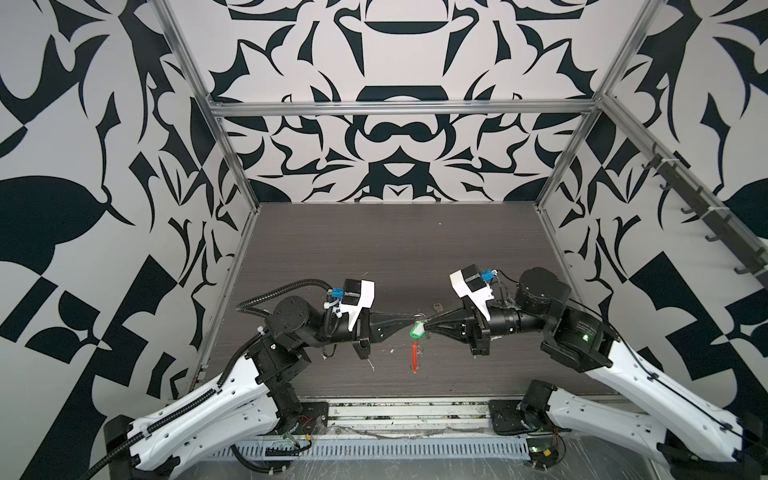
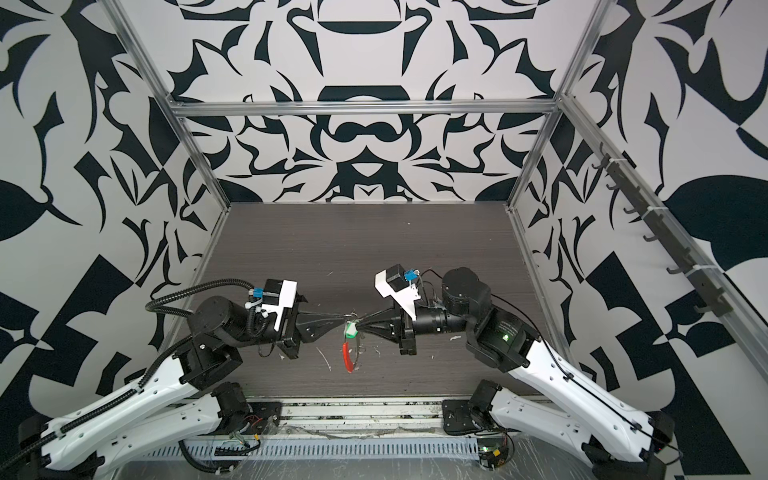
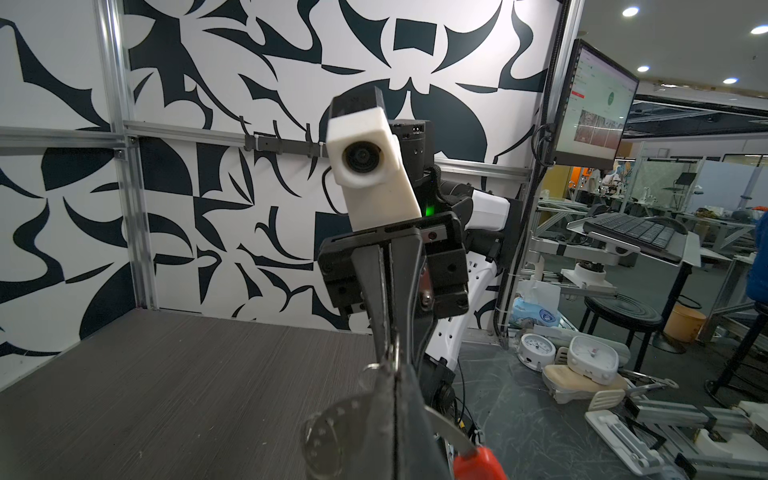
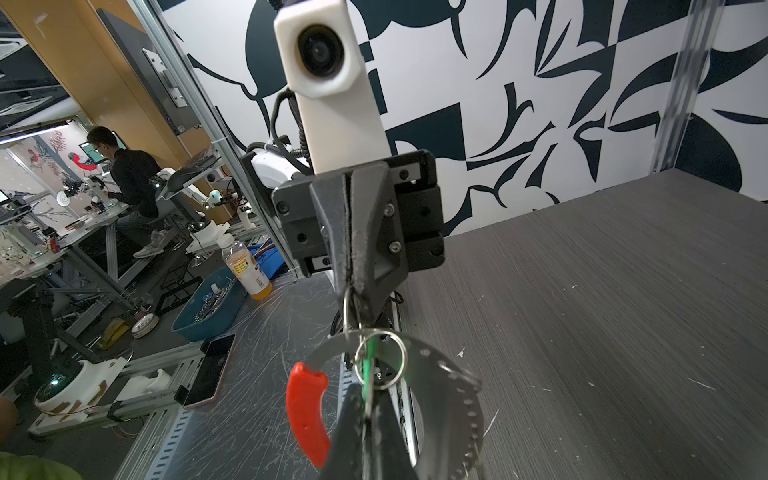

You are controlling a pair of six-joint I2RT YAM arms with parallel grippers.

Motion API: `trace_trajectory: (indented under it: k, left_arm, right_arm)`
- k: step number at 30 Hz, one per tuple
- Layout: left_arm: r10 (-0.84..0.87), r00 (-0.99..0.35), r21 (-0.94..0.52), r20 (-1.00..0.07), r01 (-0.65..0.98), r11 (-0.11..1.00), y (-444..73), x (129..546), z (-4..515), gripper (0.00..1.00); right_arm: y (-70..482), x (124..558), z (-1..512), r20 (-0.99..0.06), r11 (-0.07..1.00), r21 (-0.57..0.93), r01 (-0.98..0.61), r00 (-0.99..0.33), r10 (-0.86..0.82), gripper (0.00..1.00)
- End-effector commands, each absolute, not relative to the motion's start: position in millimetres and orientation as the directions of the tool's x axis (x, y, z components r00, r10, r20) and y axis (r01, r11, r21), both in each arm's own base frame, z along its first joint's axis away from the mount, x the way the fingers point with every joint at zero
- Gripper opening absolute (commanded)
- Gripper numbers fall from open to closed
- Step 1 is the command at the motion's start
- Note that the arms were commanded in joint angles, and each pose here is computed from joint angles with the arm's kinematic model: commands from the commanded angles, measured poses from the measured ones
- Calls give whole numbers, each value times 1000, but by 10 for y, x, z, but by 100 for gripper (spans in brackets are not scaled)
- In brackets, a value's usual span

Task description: Remove the keys from the keyring

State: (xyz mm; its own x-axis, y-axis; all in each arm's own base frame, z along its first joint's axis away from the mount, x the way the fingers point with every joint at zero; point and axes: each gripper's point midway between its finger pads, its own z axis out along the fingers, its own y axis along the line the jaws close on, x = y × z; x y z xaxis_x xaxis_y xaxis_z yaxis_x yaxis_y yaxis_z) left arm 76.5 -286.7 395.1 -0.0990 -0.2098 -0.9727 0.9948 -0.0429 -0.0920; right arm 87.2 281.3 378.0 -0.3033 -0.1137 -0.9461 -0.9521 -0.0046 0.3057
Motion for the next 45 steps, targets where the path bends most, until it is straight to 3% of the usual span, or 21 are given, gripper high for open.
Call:
trace_trajectory:
  k: [1, 26, 45]
  left_arm:
    - [-241, -73, -63, -968, 997, -48, -2809, 714, 4120, 0]
    - [-224, -92, -93, -970, 996, -6, -2842, 808, 4091, 0]
    - [-275, -102, -153, -956, 974, 170, -2716, 1066, 4152, 0]
  right_arm:
    - [2719, 841, 4172, -979, -2, 202, -979, -202, -11, 0]
    - [2669, 840, 4324, -986, 18, 165, -986, -165, 14, 0]
    - [2618, 931, 4155, -983, 100, 176, -979, -180, -26, 0]
